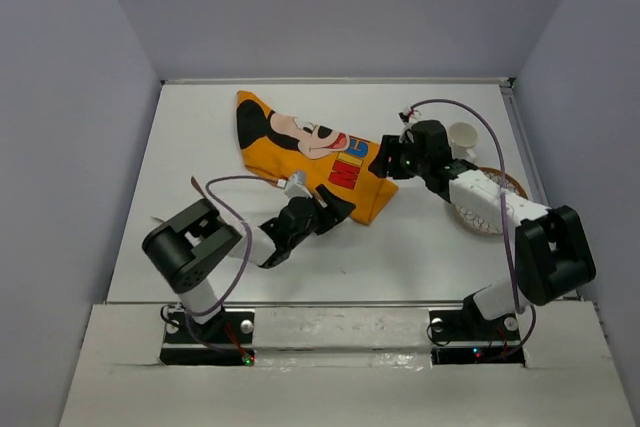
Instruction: Set the dinner table for one person
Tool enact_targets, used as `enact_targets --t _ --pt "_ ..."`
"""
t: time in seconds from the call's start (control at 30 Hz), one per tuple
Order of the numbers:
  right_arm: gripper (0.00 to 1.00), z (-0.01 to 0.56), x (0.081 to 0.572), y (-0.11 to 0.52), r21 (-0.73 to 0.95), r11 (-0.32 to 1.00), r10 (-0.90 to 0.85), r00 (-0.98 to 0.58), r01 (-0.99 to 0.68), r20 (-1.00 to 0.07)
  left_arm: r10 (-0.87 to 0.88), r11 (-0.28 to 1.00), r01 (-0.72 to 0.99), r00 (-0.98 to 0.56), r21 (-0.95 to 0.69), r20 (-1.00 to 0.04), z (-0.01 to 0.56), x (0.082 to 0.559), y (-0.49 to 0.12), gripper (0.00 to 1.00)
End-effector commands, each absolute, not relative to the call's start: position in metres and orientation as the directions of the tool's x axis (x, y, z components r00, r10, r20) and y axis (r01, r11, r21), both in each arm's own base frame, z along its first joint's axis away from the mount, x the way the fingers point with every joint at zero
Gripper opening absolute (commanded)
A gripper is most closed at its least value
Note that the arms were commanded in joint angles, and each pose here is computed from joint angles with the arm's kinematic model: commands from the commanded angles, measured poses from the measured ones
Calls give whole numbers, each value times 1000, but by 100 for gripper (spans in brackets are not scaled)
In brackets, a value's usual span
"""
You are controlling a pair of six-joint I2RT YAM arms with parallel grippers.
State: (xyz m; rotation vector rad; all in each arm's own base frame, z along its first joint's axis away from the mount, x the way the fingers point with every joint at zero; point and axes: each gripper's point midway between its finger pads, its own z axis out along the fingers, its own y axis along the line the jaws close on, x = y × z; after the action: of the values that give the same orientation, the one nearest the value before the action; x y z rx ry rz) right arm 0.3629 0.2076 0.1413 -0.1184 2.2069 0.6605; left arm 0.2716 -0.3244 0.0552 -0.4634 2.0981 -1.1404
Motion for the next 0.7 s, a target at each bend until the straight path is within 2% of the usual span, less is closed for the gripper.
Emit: enact_targets --t 0.0,0.03,0.17,0.3,0.43,0.53,0.6,0.67 --pt "57 129 404 171 319 936 155 -637 -151 -755 -672 586 131 -472 -800 -570 140 305 -293 79" --pt "57 127 413 164 308 944 165 -633 -122 -757 -654 643 146 -407 -752 -638 160 309 -278 77" --pt "57 98 432 153 288 956 175 -672 -60 -719 -648 725 124 -213 -678 -732 224 331 -239 76" --pt "64 77 451 155 276 960 168 -703 -42 -691 -687 697 103 -186 -709 -703 243 374 -203 73" --pt "68 50 461 161 277 960 161 -746 -33 -646 -692 712 -4 -170 -702 -701 229 424 -164 72" --pt "68 43 467 162 269 963 154 -750 -33 -644 -669 741 -71 -176 -668 -722 211 445 -150 72" --pt "65 39 469 165 271 962 146 -756 -43 -638 -653 757 -108 -149 -645 -742 216 465 -134 72" --pt "61 31 471 168 276 960 139 -768 -51 -625 -606 795 -166 -200 -583 -770 193 479 -123 72"
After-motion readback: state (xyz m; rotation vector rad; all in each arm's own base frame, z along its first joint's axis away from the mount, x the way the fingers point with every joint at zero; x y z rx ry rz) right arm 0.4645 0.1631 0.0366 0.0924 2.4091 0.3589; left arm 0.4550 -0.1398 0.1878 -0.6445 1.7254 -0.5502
